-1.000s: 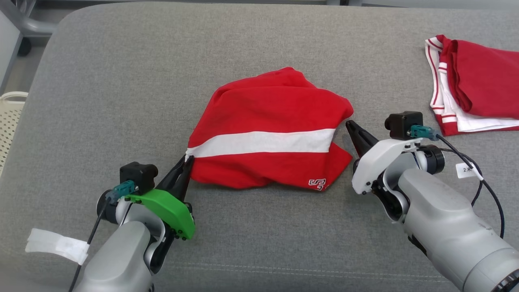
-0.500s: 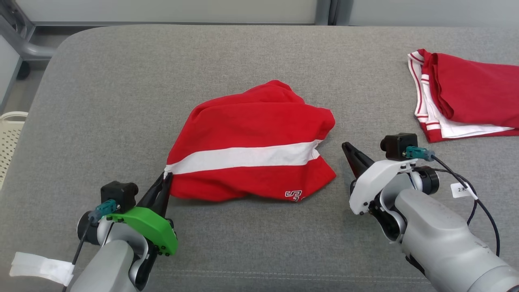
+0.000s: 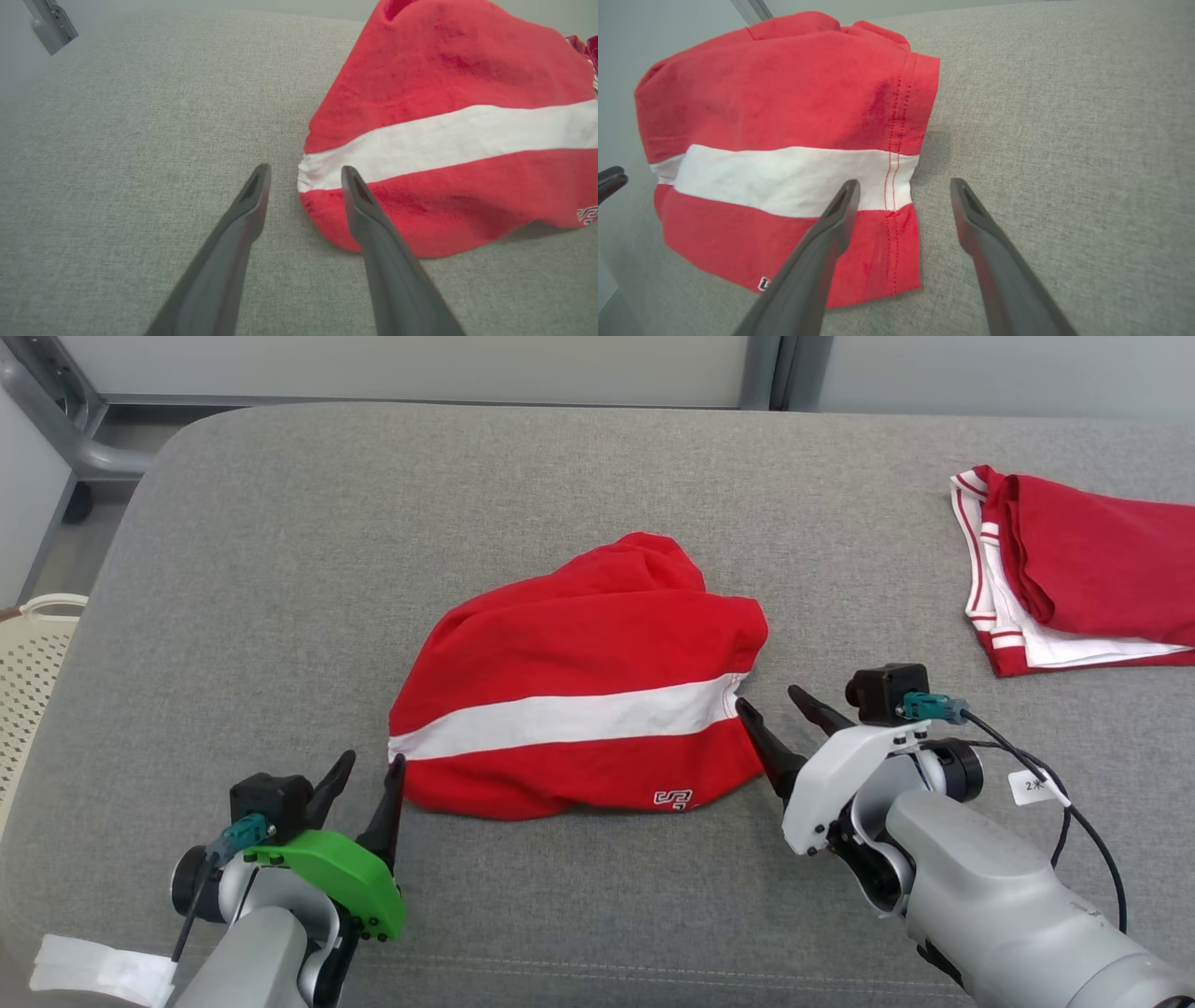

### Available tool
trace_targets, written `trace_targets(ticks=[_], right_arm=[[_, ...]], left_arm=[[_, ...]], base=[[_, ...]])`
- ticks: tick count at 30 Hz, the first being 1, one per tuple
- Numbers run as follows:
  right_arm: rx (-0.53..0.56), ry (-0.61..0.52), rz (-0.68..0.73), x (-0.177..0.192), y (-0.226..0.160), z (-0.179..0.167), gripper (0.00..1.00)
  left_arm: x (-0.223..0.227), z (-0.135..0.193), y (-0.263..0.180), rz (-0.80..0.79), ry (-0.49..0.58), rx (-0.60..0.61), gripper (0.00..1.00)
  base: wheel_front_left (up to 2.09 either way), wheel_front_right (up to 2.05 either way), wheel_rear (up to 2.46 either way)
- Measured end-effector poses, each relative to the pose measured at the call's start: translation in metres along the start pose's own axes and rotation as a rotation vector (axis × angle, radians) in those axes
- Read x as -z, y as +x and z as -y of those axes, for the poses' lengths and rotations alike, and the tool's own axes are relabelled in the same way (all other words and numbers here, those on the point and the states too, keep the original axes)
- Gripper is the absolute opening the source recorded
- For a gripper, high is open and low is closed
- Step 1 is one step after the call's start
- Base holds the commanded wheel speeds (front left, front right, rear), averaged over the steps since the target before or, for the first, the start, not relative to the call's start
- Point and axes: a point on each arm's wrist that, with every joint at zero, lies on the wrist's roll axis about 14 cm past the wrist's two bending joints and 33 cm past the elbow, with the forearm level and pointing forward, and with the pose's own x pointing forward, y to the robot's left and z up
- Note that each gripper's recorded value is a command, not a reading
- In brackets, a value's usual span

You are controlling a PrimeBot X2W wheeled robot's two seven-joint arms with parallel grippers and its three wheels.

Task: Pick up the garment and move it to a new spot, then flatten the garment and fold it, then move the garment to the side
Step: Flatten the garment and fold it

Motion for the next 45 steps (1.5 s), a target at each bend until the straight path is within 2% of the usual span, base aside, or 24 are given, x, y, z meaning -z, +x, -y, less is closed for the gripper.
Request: trace_targets(ticks=[16,31,32,33,34,35,45], right_arm=[[-0.024,-0.070,-0.069,0.010,0.018,-0.007,1.00],[-0.032,-0.061,-0.136,0.028,0.041,-0.002,1.00],[-0.032,-0.061,-0.136,0.028,0.041,-0.002,0.80],[-0.036,-0.061,-0.137,0.028,0.042,-0.003,0.29],[-0.038,-0.057,-0.139,0.029,0.042,-0.003,0.00],[-0.041,-0.055,-0.141,0.030,0.043,-0.004,0.00],[-0.054,-0.054,-0.115,0.019,0.043,-0.003,0.00]], left_arm=[[0.009,0.007,0.004,-0.027,-0.006,0.007,1.00],[0.019,0.000,0.028,-0.098,-0.033,0.001,1.00],[0.019,0.000,0.028,-0.098,-0.033,0.001,1.00],[0.019,0.002,0.029,-0.099,-0.039,0.004,0.80],[0.021,0.004,0.030,-0.103,-0.045,0.008,0.37],[0.023,0.005,0.030,-0.110,-0.044,0.013,0.00],[0.014,0.001,0.030,-0.090,-0.044,0.014,0.00]], base=[[0.00,0.00,0.00],[0.00,0.00,0.00],[0.00,0.00,0.00],[0.00,0.00,0.00],[0.00,0.00,0.00],[0.00,0.00,0.00],[0.00,0.00,0.00]])
